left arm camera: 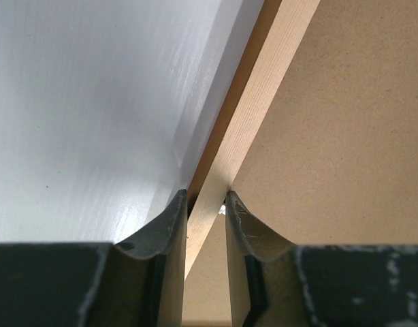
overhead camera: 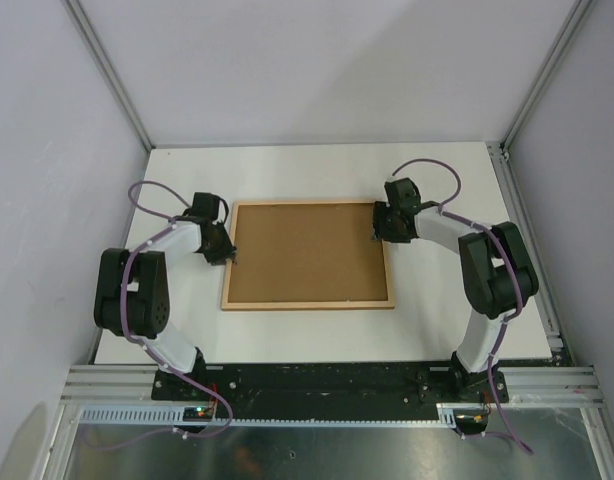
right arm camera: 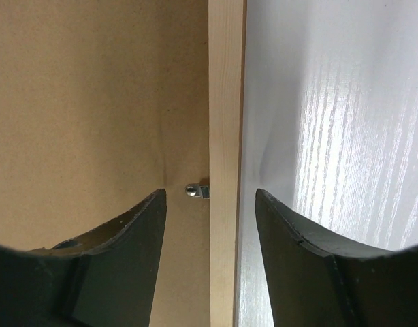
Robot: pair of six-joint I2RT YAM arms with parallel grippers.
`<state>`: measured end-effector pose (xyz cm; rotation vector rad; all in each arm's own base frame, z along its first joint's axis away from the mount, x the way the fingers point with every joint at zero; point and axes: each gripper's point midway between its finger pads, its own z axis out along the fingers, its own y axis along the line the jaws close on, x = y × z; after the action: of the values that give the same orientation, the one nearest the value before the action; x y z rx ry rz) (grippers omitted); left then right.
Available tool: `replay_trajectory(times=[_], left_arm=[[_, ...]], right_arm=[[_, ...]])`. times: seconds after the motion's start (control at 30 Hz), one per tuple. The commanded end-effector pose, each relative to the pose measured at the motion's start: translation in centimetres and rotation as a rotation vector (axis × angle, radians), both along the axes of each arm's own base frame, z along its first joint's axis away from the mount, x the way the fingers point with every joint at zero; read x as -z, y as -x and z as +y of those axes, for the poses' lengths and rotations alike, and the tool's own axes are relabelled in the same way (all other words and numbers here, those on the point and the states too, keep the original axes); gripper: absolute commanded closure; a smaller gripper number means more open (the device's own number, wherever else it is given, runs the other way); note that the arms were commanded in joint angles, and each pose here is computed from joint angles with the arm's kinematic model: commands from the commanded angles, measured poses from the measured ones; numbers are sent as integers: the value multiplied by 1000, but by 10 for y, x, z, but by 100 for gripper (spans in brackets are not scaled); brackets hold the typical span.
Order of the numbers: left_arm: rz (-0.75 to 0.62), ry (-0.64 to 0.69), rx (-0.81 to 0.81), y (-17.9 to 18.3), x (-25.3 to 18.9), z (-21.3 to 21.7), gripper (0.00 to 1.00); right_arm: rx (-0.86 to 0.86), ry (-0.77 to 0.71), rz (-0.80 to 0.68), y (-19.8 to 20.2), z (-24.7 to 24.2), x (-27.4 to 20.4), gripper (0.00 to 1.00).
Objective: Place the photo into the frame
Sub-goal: Press the fastener onto the backboard.
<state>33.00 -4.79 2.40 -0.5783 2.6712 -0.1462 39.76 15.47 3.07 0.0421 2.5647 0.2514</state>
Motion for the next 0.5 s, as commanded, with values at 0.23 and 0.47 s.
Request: replay_trajectory(times=[0.23,0.47], left_arm=[[-83,10,31,-7,-35,-4,83],[-164,34,64,-26,-62,-10,63]], right_arm=[[40,-41,-87,3,-2,-44,39],[60,-31,-67,17,-11,-40,45]])
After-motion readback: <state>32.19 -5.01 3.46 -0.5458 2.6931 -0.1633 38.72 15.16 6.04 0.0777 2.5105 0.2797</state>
